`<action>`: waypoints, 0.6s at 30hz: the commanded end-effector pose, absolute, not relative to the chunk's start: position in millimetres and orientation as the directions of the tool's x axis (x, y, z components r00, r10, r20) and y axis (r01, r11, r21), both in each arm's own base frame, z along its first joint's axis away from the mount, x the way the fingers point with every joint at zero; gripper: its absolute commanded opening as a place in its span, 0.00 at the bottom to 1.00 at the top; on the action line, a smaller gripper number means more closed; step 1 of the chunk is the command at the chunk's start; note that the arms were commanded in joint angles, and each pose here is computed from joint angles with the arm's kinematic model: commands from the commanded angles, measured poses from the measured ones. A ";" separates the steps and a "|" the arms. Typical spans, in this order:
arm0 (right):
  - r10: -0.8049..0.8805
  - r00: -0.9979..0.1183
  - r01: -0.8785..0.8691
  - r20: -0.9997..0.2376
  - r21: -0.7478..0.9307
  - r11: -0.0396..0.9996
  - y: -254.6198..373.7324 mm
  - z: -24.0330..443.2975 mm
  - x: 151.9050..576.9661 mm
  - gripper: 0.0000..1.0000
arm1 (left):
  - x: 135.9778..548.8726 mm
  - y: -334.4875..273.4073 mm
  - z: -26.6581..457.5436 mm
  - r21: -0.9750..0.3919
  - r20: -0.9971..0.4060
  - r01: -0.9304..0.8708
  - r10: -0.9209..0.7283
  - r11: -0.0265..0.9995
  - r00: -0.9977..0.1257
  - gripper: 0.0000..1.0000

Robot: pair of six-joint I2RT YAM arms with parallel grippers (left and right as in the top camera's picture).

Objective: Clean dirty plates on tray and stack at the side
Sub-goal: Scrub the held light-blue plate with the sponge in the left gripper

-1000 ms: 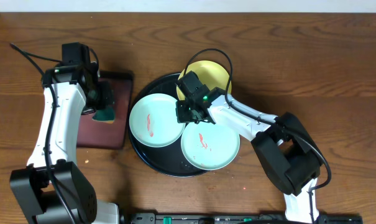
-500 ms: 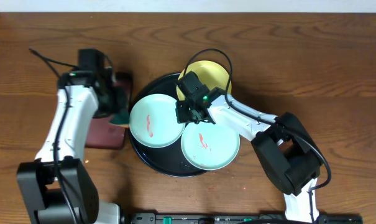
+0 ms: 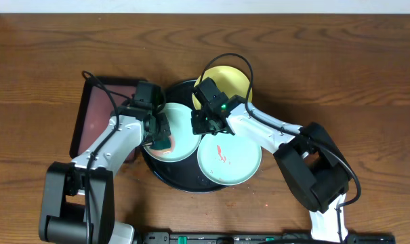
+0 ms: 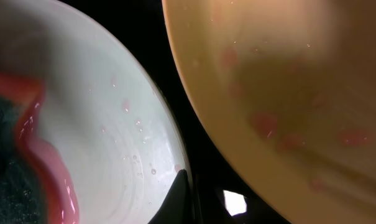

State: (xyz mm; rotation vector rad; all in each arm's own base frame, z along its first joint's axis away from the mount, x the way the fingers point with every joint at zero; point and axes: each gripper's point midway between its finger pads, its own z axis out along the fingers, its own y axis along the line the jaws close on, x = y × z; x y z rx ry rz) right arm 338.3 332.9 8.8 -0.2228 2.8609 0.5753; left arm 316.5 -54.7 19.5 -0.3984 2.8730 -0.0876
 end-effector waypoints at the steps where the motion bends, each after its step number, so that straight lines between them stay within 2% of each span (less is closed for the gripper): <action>1: -0.125 -0.966 -0.208 -0.225 0.395 0.895 341.8 8.9 336.9 0.01 | 304.0 -45.0 9.5 -0.038 -0.203 -0.293 -0.295 0.955 -0.934 0.07; 5: -0.126 -0.966 -0.208 -0.225 0.395 0.895 341.8 8.9 336.8 0.01 | 295.4 -91.4 13.1 -0.260 -0.126 -0.090 -0.126 0.961 -0.984 0.08; 7: -0.126 -0.966 -0.208 -0.225 0.395 0.895 341.9 8.9 336.7 0.01 | 288.3 -119.8 22.0 -0.406 -0.123 0.049 -0.001 0.913 -0.992 0.07; 9: -0.125 -0.966 -0.208 -0.225 0.394 0.895 341.7 8.7 336.7 0.01 | 286.2 -132.5 28.1 -0.472 -0.139 0.111 0.051 0.875 -0.989 0.07; 13: -0.126 -0.966 -0.209 -0.224 0.397 0.894 342.1 9.0 336.5 0.01 | 303.8 -118.5 23.9 -0.388 -0.194 0.079 0.003 0.918 -0.981 0.07; 14: -0.126 -0.966 -0.209 -0.224 0.397 0.894 342.1 9.0 336.5 0.01 | 311.7 -108.4 21.6 -0.337 -0.212 0.033 -0.042 0.941 -0.976 0.07; 15: -0.126 -0.966 -0.209 -0.224 0.397 0.894 342.1 9.0 336.6 0.01 | 326.9 -85.2 19.0 -0.226 -0.265 -0.066 -0.127 0.972 -0.956 0.07; 18: -0.126 -0.966 -0.209 -0.224 0.397 0.894 342.0 8.9 336.5 0.01 | 344.0 -42.1 21.7 -0.039 -0.372 -0.241 -0.238 0.970 -0.897 0.07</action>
